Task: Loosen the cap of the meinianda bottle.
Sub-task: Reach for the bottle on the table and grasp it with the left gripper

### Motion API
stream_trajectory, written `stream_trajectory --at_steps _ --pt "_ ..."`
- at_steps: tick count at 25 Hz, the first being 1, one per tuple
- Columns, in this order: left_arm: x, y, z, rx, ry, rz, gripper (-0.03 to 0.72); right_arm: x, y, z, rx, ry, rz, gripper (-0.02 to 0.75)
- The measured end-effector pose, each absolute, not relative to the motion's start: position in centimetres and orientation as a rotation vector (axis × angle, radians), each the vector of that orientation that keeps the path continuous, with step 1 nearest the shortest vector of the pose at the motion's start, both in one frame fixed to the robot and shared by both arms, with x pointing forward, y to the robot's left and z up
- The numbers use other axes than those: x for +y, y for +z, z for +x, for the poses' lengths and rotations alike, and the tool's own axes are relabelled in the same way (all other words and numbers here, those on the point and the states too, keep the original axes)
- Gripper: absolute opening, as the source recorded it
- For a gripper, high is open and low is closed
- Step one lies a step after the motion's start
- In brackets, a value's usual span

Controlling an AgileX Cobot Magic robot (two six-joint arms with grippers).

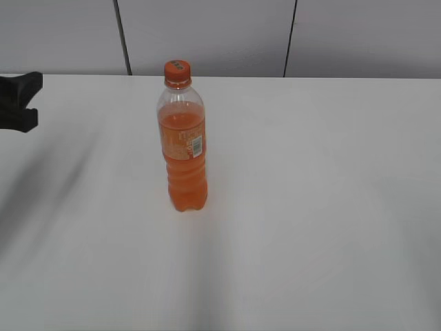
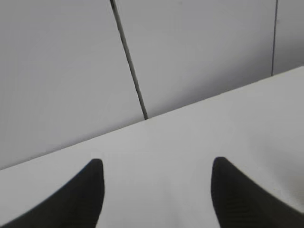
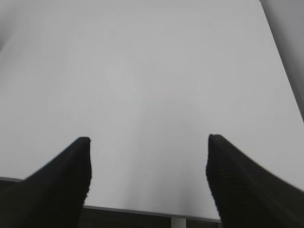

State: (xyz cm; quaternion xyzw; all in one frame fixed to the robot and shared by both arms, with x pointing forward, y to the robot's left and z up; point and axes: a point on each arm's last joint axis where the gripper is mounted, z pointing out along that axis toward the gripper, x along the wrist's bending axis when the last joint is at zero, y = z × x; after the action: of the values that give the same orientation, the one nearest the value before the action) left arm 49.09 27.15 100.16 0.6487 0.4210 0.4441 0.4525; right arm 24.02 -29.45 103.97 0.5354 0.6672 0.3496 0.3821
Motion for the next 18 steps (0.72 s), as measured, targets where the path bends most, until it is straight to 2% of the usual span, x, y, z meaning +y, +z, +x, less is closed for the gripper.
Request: stream_trajectory --at_steps 5,18 --pt "26.5 98.3 50.0 1.024 1.003 1.61 0.429 -29.4 104.0 24.0 1.702 0.892 1.366 0.566" --pt "23.2 93.1 50.7 0.739 0.674 1.671 0.428 -29.4 104.0 24.0 1.702 0.893 1.366 0.566"
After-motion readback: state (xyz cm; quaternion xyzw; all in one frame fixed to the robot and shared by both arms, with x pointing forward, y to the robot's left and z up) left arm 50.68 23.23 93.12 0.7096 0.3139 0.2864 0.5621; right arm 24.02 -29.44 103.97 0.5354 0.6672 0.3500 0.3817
